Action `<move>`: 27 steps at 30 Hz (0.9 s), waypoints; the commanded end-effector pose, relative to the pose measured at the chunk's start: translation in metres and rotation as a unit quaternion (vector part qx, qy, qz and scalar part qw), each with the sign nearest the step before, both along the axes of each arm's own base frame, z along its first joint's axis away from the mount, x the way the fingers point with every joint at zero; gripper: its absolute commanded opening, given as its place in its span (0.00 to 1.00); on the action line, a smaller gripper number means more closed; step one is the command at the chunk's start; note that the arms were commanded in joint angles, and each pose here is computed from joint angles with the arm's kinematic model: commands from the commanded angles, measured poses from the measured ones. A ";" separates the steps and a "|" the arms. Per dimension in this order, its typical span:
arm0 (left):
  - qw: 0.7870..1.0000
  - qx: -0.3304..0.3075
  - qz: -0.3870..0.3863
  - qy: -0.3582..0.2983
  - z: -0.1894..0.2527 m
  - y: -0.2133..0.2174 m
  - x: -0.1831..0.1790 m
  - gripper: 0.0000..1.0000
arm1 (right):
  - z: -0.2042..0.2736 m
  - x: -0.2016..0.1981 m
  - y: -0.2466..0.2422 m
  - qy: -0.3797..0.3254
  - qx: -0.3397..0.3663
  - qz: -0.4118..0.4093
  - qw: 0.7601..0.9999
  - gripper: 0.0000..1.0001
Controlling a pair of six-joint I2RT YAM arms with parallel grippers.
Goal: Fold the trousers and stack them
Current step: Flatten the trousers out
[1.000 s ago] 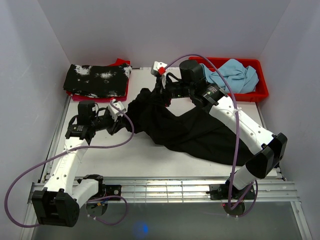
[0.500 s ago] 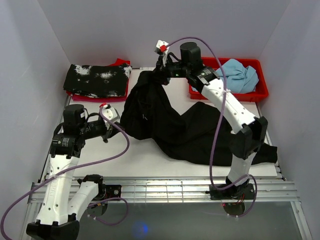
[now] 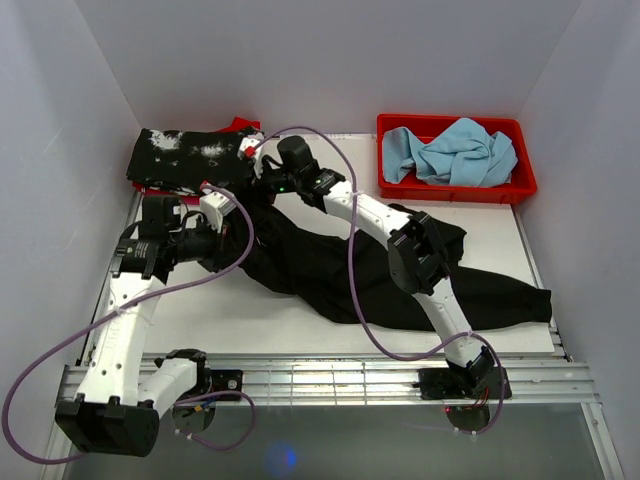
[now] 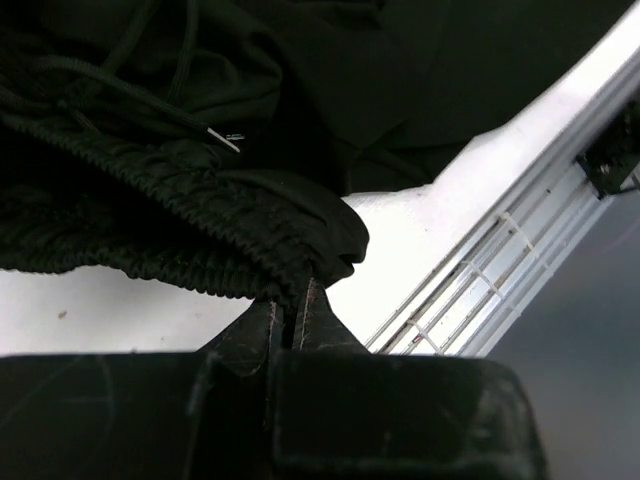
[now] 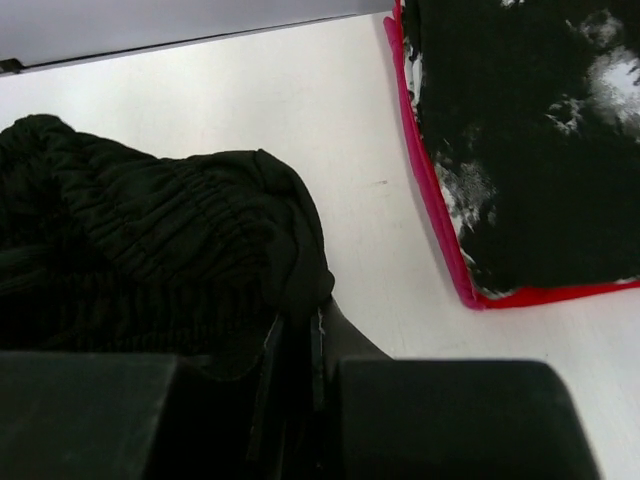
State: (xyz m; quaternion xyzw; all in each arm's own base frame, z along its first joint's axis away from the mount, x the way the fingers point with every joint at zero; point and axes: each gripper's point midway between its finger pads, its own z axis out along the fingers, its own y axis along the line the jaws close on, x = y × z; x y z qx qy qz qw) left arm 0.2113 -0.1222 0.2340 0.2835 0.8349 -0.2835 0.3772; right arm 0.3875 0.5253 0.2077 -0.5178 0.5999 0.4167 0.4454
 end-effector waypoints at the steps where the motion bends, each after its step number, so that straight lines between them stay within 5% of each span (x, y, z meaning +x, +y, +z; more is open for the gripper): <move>1: 0.997 0.021 0.064 0.041 0.000 0.012 0.013 0.00 | 0.048 0.039 0.017 -0.112 0.068 -0.073 0.989 0.18; 5: 0.987 0.096 0.100 0.081 -0.028 0.038 0.029 0.00 | 0.055 0.070 0.001 -0.148 0.051 -0.138 0.978 0.61; 7: 0.976 0.140 0.108 0.128 -0.057 0.055 0.026 0.00 | 0.062 0.080 -0.028 -0.157 0.032 -0.153 0.975 0.71; 13: 0.954 0.217 0.102 0.179 -0.117 0.107 0.002 0.00 | 0.065 0.099 -0.153 -0.107 -0.078 -0.196 0.972 0.82; 23: 0.924 0.277 0.079 0.253 -0.171 0.159 -0.037 0.00 | -0.028 0.040 -0.377 0.055 -0.290 -0.187 0.937 0.82; 25: 0.923 0.279 0.083 0.252 -0.172 0.170 -0.035 0.07 | -0.040 0.037 -0.414 0.085 -0.307 -0.211 0.924 0.81; 27: 0.933 0.253 0.103 0.237 -0.159 0.180 -0.020 0.32 | -0.046 0.035 -0.446 0.109 -0.315 -0.238 0.912 0.79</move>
